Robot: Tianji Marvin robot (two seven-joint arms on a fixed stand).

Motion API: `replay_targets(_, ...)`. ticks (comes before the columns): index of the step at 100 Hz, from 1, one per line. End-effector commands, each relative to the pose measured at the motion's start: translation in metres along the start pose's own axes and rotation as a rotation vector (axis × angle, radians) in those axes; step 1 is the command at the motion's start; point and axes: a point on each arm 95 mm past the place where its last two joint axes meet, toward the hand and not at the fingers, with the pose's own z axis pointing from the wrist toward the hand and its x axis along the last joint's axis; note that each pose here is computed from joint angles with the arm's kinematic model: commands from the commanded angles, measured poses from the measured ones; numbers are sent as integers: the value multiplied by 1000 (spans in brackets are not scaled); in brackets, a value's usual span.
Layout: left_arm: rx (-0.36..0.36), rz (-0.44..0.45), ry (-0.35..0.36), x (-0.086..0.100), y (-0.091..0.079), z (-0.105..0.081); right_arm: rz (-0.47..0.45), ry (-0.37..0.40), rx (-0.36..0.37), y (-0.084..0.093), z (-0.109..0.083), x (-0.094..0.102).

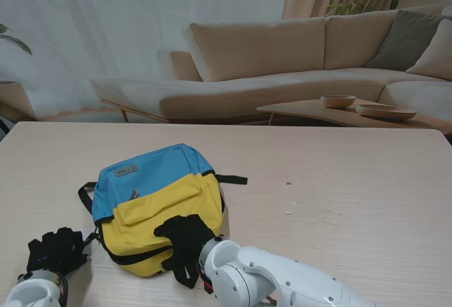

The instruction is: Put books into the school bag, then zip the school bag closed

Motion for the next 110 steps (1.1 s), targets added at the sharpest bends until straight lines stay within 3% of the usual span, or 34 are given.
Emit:
replay_targets(1,-15,-4,6,2,1,-6,17,14,48,-16,-4,5)
replay_targets(48,-23,-43,4,2,-5,-18,23,70,-53,6,-15,22)
replay_targets(80,-29,-44,26,9,-4,-31,2,38,54,-5,12,18)
replay_targets(110,-63,-37,75,17,-2,-60,40,-5,112,-10,25,16)
